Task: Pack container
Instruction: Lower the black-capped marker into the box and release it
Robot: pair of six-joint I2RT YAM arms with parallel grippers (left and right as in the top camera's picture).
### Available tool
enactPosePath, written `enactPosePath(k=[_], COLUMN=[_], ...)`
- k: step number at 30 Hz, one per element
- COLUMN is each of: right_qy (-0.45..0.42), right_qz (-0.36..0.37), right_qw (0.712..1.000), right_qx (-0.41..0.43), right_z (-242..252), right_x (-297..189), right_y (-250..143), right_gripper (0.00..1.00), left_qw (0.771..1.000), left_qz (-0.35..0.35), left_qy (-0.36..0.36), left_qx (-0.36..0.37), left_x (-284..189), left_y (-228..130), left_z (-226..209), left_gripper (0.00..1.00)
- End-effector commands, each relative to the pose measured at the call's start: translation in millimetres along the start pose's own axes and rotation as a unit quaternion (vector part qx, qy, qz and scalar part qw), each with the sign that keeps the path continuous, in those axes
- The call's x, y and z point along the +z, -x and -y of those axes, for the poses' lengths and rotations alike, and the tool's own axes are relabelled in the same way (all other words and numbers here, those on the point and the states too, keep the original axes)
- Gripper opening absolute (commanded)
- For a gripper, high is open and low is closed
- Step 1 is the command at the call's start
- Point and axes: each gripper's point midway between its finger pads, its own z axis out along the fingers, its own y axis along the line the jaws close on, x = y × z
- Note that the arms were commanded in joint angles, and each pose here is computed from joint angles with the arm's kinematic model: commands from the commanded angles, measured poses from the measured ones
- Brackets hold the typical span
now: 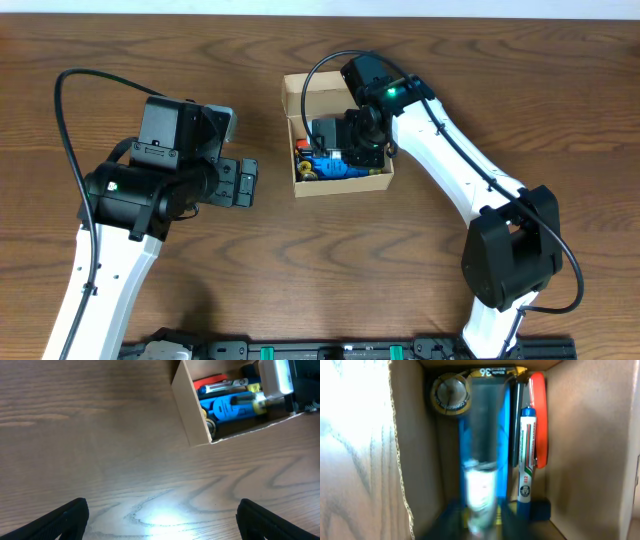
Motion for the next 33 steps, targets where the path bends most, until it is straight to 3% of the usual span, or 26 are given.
enactPosePath(k=[1, 6, 10, 11, 14, 16, 23, 30, 33], right_qy=[0.021, 0.004, -0.043, -0.058, -0.113, -0.151, -0.182, -0.177, -0.168], right_qz=[0.012, 0.029, 0.067, 0.080, 0.098, 0.103, 0.115, 0.102, 0.136], right_qw=[1.000, 0.999, 0.994, 0.991, 0.973, 0.954, 0.862, 0.767, 0.719], right_qx=[-0.012, 0.020, 0.073, 0.093, 0.173, 0.238, 0.458, 0.608, 0.661], right_z=[-9, -10, -1, 2, 11, 18, 35, 50, 62], right_x=[8, -8, -52, -68, -111, -136, -170, -142, -124], right_y=[8, 31, 55, 59, 59, 48, -12, -78, -94], right_gripper=[0.47, 0.53, 0.48, 0.44, 0.19, 0.01, 0.01, 0.01, 0.02], left_qw=[1.000, 1.000, 1.000, 1.000, 1.000, 1.000, 1.000, 0.998, 0.995], left_qz=[0.005, 0.005, 0.005, 0.005, 0.005, 0.005, 0.004, 0.044, 0.063], left_qy=[0.003, 0.003, 0.003, 0.003, 0.003, 0.003, -0.012, -0.027, -0.026], left_qx=[-0.004, -0.004, -0.004, -0.004, -0.004, -0.004, -0.004, -0.021, -0.075], left_x=[-3, -3, -3, -3, -3, -3, -3, -2, 9], left_y=[2, 2, 2, 2, 2, 2, 2, 23, 42], left_z=[-2, -2, -2, -2, -2, -2, 4, 8, -1], left_gripper=[0.95, 0.95, 0.95, 0.95, 0.95, 0.95, 0.95, 0.95, 0.95])
